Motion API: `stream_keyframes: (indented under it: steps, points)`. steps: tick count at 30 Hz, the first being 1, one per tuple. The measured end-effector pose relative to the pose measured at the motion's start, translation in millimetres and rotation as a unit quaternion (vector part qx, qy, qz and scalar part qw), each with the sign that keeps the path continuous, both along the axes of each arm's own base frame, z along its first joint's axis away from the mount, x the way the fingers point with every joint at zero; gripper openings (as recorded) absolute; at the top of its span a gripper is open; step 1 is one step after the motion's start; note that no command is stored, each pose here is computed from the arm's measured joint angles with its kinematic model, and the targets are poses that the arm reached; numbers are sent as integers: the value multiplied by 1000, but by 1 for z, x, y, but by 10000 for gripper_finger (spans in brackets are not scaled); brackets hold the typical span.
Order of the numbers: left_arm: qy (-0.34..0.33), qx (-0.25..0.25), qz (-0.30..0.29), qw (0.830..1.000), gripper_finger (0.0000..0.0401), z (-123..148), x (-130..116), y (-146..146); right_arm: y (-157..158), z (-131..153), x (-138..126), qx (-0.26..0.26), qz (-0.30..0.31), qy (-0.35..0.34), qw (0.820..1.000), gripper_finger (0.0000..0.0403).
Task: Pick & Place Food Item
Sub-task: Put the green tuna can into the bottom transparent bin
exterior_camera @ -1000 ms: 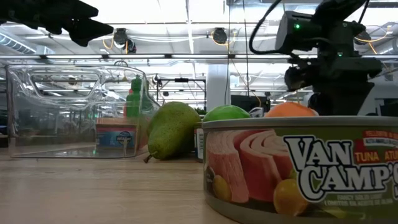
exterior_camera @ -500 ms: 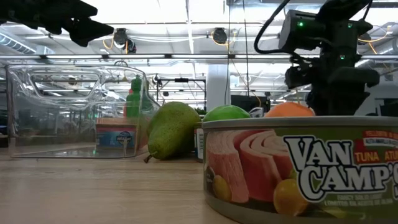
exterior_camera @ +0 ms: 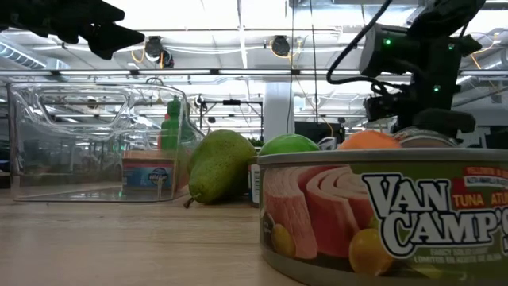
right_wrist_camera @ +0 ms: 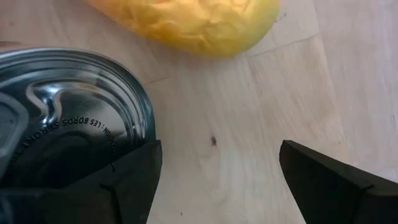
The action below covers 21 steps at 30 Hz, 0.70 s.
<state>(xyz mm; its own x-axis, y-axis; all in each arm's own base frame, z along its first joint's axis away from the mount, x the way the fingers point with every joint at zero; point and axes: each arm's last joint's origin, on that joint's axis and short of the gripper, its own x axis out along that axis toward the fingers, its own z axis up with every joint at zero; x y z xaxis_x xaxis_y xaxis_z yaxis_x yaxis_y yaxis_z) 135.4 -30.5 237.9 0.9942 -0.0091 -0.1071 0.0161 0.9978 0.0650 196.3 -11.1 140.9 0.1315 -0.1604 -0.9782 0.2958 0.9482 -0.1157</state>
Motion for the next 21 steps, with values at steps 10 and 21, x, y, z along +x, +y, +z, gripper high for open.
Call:
stream_keyframes:
  steps: [10, 21]
  points:
    - [-16, -50, -8, 999, 305, 3, 0, -1, -9, -1, -1, 68, -28, -4, 997, 308]
    - [-50, -116, 33, 991, 305, 8, 9, -1, -12, -1, -1, 74, -32, -8, 997, 308]
